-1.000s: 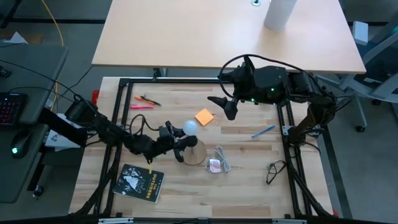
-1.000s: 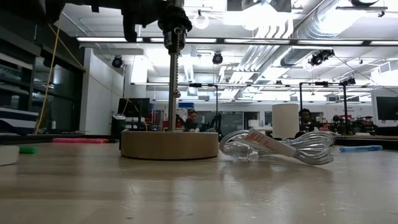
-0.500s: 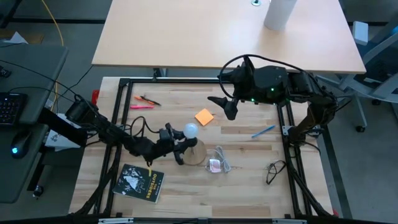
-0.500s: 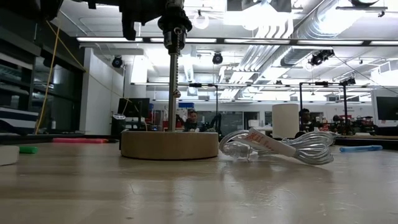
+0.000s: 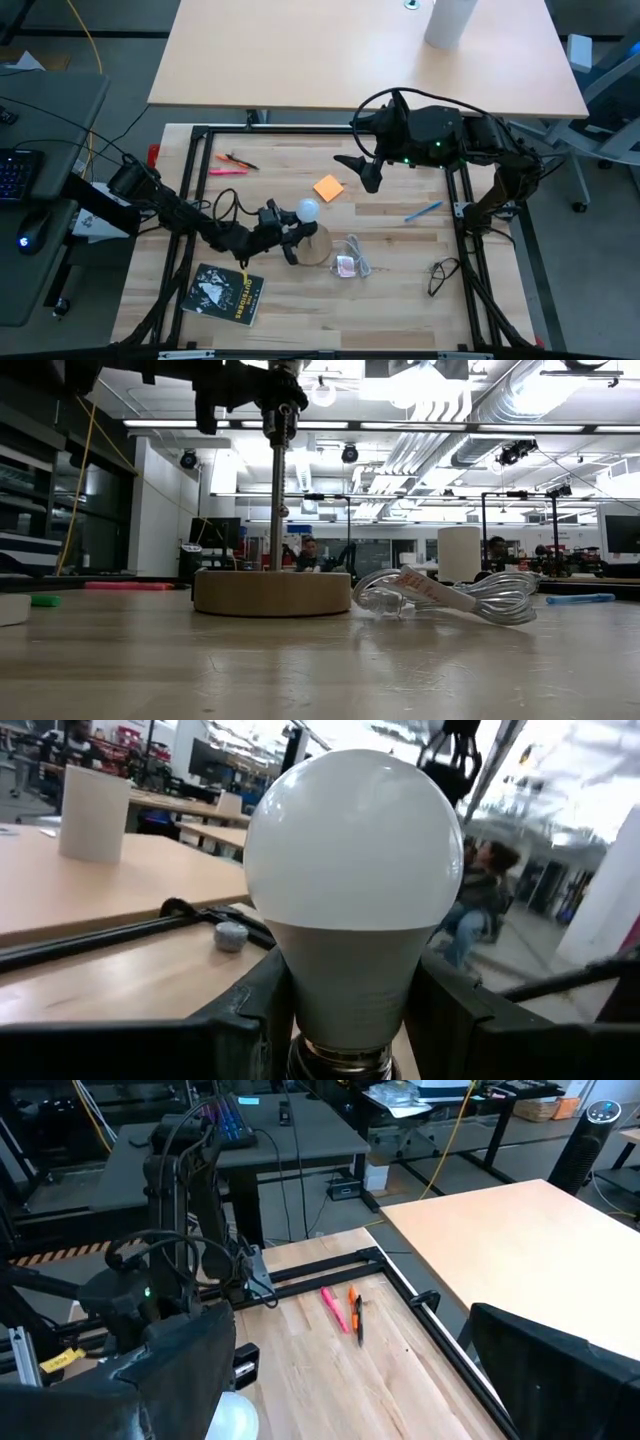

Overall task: Screw lightbulb
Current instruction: Insert the white lightbulb into the lamp

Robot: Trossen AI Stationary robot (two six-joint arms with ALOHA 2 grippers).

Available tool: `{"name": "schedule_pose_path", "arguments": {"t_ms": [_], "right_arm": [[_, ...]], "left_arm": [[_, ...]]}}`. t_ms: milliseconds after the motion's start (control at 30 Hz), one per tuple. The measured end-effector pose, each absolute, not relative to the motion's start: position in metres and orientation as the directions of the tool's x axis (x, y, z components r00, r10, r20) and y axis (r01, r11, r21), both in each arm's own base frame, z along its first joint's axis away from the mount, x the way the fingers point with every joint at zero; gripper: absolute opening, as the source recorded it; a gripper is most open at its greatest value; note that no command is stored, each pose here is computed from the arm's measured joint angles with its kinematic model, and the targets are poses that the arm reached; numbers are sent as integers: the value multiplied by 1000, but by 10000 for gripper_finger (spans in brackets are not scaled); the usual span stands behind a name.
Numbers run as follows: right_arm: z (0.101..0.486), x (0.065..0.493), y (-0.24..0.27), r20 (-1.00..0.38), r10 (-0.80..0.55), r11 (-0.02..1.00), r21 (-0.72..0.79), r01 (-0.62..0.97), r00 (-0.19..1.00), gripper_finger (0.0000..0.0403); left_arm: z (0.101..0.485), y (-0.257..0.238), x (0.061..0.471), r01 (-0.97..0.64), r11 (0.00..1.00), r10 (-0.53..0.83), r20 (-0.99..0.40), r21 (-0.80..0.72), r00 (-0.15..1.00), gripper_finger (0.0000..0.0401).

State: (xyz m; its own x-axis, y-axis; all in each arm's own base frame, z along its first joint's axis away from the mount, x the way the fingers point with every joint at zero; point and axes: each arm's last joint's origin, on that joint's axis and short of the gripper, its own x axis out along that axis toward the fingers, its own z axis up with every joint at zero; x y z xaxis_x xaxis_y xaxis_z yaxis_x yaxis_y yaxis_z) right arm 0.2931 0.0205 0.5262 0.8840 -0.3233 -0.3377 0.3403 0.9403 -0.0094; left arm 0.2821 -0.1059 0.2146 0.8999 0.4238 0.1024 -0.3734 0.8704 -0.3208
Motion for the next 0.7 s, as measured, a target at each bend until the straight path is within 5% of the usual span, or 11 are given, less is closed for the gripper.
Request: {"name": "schedule_pose_path", "arguments": {"t_ms": [200,700], "right_arm": [[526,293,21,-337,-323,940,-9,340,884,388],[525,293,21,-353,-300,942,36,333,887,388]], "left_arm": [[203,-110,288,-354,858,430,144,-372,891,133],[202,-113,287,-387,894,428,179,-224,886,133]]}}
